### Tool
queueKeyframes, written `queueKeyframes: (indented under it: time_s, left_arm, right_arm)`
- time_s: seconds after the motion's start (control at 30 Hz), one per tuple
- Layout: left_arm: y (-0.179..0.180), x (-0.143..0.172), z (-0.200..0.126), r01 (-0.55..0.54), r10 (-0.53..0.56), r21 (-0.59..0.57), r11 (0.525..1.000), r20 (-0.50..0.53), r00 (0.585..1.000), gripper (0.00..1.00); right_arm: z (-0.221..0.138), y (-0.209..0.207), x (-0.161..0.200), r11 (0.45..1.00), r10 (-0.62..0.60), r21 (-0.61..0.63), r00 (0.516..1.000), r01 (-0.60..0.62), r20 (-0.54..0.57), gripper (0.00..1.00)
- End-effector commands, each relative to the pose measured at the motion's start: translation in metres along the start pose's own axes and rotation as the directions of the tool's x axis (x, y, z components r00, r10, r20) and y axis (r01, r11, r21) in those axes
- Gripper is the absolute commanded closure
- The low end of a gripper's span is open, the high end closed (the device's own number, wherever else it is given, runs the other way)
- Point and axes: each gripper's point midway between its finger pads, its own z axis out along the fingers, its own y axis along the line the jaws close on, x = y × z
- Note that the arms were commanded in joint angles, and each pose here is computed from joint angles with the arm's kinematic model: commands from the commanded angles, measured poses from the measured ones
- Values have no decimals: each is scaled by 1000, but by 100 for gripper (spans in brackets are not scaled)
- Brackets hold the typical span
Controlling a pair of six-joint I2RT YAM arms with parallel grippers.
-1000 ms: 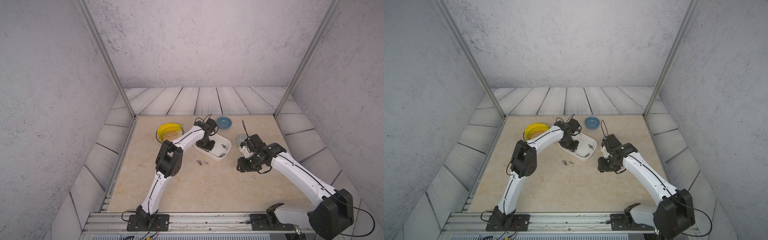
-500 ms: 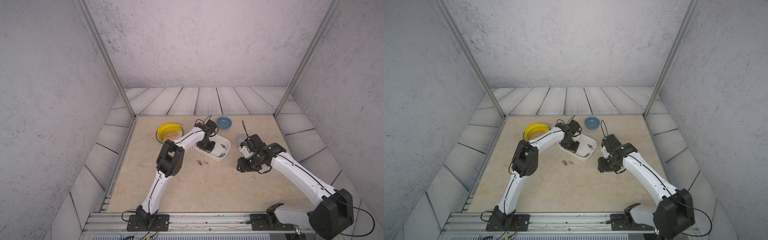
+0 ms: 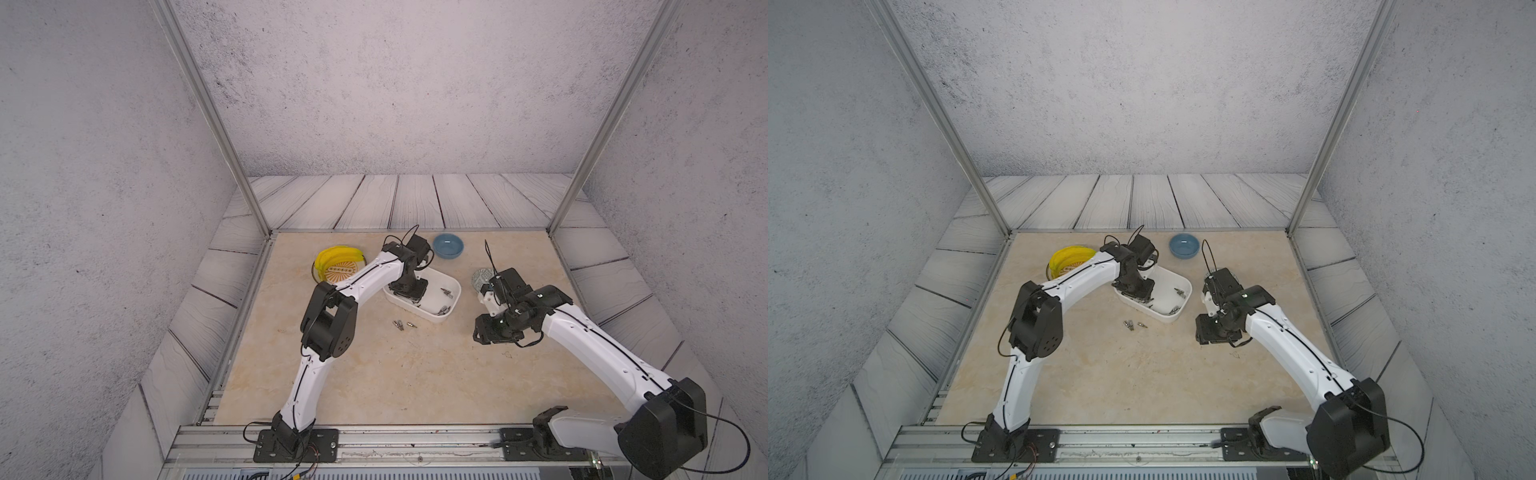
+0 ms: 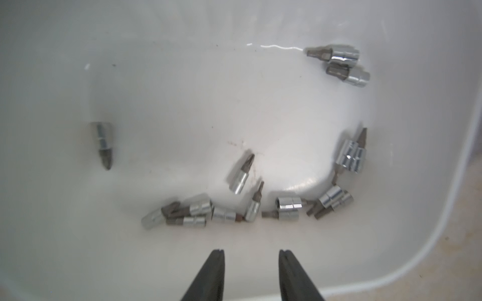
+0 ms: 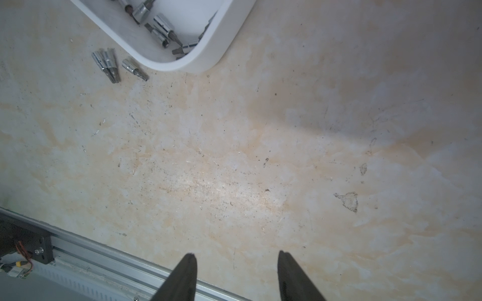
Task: Put the bit on the desktop into the storage box
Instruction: Place the screwdriver bit in the storage box, then pick up the screwdriver bit from the center of the board.
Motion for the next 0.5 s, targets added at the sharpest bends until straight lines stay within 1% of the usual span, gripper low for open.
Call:
queueKeyframes:
  time_s: [0.0,0.03,0.13,0.27,0.37,0.47]
  left_arm:
    - [-1,0,-55,19,-18,-13,1000,116,993,60]
    - [1,6,-62,31,-29,-14,999,126,992,59]
    - [9,33,-63,64,-60,-33,997,104,993,56]
    - [17,67,-45,102,-99,-49,994,53,994,51]
    - [23,80,-28,130,-128,-63,989,34,991,47]
    - [27,85,-12,148,-147,-68,987,18,989,43]
  right_arm:
    - [-9,5,-3,1000,-3,-24,1000,3,23,45]
    - [-9,6,-4,1000,-3,-31,1000,4,24,45]
    - [-8,10,-5,999,-7,-48,1000,9,24,45]
    - [-8,15,-9,997,-8,-70,1000,10,26,45]
    - [-8,16,-12,997,-14,-72,1000,16,27,45]
    - [-8,18,-15,997,-18,-75,999,21,28,45]
